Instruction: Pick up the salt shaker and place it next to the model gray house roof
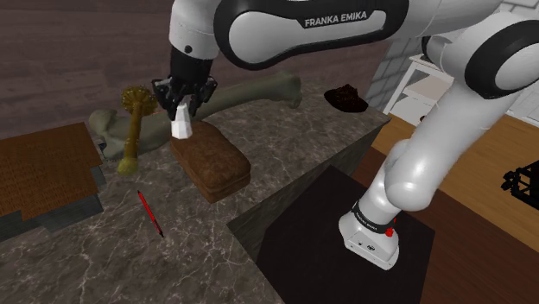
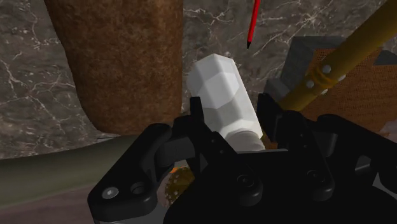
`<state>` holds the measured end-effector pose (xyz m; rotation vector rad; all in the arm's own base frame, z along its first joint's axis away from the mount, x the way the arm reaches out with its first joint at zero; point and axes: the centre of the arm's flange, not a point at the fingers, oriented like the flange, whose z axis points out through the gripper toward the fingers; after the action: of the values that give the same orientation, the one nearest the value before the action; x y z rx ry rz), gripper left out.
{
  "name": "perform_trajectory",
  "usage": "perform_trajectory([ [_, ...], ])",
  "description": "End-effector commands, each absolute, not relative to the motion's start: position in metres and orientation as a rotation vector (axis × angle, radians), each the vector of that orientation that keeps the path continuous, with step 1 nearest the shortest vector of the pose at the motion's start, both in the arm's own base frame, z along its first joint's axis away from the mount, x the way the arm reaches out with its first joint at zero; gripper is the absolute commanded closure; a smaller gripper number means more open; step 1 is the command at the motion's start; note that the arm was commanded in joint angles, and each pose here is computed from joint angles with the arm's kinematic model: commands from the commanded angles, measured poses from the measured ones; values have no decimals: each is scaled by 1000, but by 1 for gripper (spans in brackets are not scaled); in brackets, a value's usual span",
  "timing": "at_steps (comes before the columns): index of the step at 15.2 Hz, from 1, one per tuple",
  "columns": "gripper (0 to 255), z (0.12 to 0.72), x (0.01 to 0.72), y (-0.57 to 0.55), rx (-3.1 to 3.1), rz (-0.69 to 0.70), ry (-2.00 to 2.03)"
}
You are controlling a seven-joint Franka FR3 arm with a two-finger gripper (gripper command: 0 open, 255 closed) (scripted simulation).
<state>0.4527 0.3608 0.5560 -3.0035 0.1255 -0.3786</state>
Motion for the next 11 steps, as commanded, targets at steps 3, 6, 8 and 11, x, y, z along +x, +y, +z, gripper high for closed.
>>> perform_trajectory([
  [3,255,557,454,416,-3003,-378,130],
  [6,255,557,455,456,-3003,-378,130],
  [8,255,557,455,482,-3003,-378,130],
  [11,255,557,455,522,-3003,-378,130],
])
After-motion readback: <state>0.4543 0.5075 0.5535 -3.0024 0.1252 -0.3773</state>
